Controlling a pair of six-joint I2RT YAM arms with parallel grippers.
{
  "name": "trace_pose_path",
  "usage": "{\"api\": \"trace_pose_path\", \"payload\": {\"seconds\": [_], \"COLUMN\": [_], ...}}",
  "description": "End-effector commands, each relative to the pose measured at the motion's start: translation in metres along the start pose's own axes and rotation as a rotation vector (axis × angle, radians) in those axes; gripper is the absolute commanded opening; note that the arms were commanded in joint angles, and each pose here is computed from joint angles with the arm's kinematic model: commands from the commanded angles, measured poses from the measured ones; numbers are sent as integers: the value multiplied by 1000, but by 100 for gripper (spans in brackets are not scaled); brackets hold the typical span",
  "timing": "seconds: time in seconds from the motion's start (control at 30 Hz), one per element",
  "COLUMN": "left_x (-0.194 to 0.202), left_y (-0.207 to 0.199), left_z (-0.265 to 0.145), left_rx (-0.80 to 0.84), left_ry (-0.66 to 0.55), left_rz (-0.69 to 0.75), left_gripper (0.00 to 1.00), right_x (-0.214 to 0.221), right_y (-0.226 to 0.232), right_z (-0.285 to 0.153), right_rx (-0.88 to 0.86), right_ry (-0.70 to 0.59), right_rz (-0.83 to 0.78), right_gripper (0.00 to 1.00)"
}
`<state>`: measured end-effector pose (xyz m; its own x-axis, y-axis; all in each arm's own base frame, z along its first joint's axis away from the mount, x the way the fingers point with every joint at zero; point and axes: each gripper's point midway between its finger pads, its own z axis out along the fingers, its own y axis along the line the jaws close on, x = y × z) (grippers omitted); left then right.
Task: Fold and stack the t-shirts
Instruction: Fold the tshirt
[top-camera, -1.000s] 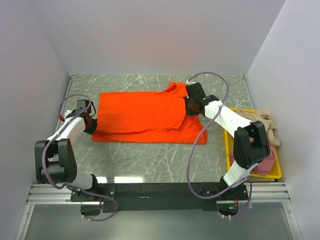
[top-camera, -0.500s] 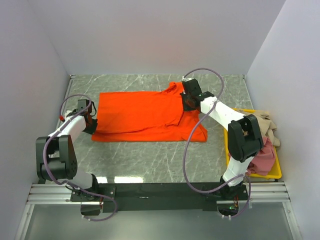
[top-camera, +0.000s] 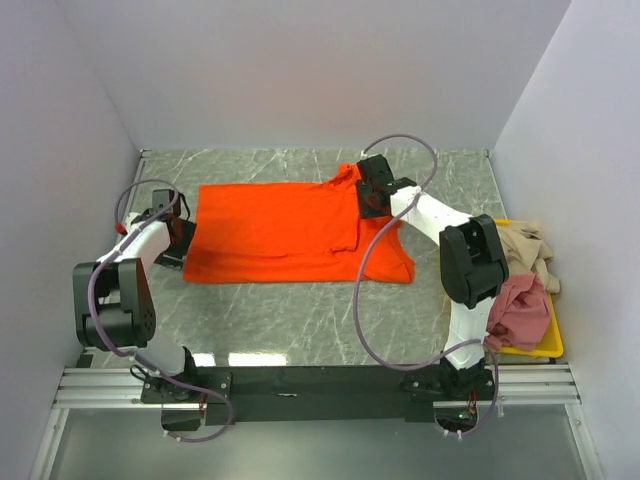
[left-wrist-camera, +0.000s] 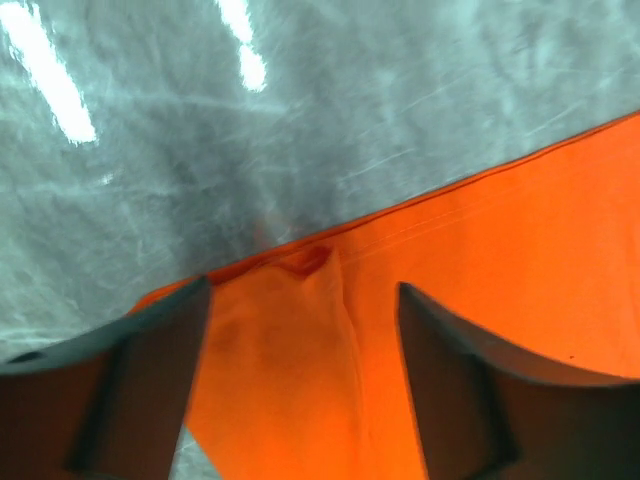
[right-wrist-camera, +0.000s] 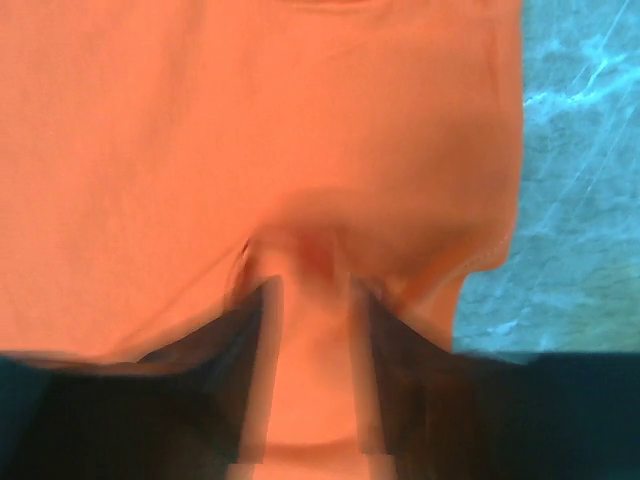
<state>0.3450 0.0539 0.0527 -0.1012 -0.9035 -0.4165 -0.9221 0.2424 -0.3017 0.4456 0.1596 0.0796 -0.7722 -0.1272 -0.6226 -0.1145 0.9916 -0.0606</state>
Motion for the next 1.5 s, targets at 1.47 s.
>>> {"api": "trace_pose_path", "payload": {"seconds": [1.47], "left_x": [23], "left_y": [-5], "left_z": [-8], "left_rx": [226], "left_ry": [72], "left_rz": [184], "left_gripper": [99], "right_x": [35], "right_y": [115], "right_z": [-10], "right_rx": [-491], "right_ry": [123], "right_rz": [287], "right_gripper": [79]}}
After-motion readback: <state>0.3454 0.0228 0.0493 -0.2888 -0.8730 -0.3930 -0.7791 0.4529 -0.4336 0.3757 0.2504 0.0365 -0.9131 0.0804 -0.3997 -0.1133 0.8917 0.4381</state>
